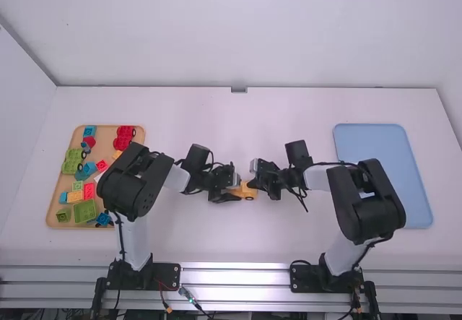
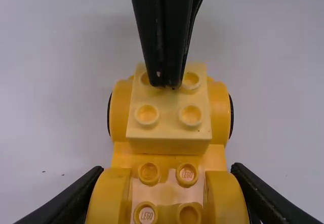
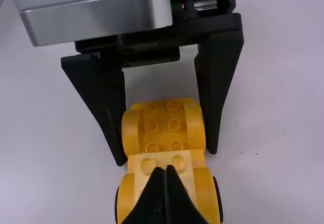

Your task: Assemble lego blocks to make yellow taxi

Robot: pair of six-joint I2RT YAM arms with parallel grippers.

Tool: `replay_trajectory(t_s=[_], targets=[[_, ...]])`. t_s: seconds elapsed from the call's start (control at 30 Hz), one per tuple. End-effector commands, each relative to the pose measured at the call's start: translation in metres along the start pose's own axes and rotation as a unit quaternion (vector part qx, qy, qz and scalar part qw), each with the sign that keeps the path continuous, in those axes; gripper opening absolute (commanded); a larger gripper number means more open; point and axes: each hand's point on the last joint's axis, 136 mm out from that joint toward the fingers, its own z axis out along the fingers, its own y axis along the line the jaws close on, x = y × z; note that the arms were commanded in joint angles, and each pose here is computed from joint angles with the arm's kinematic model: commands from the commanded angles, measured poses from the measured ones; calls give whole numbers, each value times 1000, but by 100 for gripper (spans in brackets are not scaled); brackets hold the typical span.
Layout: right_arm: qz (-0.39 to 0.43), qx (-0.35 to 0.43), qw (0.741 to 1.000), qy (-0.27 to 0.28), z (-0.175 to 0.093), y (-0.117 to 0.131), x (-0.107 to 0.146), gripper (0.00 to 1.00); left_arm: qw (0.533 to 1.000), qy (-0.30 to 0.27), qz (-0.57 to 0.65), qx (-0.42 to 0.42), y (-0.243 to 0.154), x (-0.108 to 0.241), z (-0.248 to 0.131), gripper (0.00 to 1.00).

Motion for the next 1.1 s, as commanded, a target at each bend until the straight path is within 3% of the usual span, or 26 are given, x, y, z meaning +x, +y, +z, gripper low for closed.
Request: replay_trajectory(t_s=[0.0,0.27,0.4,0.7,1.07], targets=[[26,21,997,68,1,0,31,0,1000,1,-5,11,-8,4,3,58],[45,27,994,93,1,5,45,0,1000,1,-5,11,-8,4,3,58],[56,45,988,137,4,4,56,0,1000,1,-4,11,-8,4,3,58],[40,46,984,167,15,8,55,0,1000,1,-4,11,-8,4,3,58],[-84,-26,995,-39,0,8,-18,0,1000,1,-4,11,-8,4,3,57]])
